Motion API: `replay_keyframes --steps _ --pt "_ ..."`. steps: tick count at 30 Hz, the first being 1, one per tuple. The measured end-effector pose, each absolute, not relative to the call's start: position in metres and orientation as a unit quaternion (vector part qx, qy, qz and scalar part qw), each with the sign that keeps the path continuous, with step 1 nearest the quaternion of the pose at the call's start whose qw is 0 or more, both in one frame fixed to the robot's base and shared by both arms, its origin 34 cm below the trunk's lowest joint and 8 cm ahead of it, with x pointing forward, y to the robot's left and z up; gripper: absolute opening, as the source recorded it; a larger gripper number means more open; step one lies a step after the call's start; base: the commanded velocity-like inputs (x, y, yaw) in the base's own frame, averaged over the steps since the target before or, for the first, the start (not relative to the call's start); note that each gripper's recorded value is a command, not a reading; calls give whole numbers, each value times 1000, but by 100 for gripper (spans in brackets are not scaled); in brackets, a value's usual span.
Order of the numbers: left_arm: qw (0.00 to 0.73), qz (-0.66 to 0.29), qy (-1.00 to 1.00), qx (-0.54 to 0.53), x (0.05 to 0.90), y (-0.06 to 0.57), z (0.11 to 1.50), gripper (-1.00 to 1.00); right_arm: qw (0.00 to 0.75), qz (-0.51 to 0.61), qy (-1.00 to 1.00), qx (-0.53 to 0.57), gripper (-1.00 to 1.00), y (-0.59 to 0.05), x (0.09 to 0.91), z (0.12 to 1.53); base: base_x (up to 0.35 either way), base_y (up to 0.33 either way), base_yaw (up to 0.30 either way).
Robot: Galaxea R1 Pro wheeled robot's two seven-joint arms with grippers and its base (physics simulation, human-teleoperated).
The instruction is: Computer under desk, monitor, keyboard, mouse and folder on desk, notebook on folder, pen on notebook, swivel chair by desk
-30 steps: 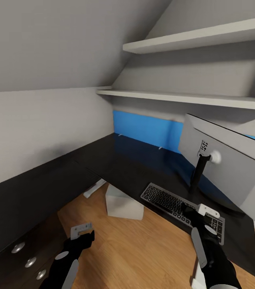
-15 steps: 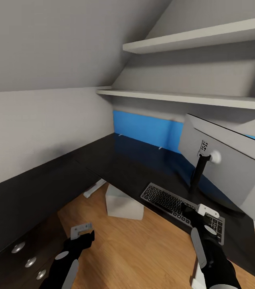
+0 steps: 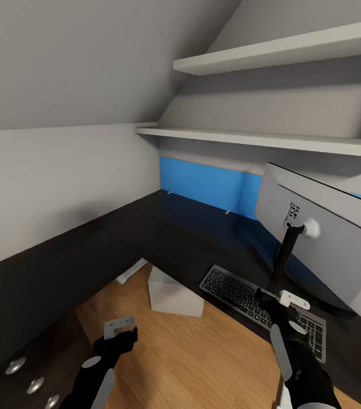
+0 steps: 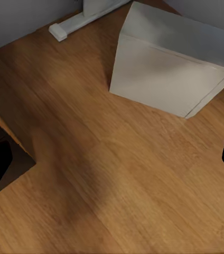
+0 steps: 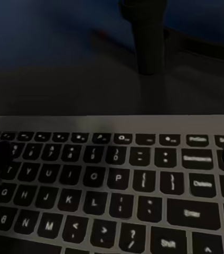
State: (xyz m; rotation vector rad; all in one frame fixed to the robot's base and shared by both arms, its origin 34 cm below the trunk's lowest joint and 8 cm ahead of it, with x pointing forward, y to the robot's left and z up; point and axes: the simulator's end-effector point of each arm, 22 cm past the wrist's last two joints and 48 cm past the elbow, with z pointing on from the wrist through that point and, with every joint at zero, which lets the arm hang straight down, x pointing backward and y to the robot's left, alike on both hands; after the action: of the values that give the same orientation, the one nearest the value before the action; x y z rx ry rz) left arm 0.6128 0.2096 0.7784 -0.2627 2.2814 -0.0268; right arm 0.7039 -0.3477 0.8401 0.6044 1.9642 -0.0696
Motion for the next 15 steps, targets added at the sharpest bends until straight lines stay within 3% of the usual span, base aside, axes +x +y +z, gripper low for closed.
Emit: replay_keyframes --steps 8,15 --pt "410 -14 907 -98 612 204 778 100 553 -44 791 259 100 -358 705 841 222 -118 0" --pt "410 -13 907 -98 612 204 778 100 526 -61 809 257 100 -367 690 803 45 -28 0"
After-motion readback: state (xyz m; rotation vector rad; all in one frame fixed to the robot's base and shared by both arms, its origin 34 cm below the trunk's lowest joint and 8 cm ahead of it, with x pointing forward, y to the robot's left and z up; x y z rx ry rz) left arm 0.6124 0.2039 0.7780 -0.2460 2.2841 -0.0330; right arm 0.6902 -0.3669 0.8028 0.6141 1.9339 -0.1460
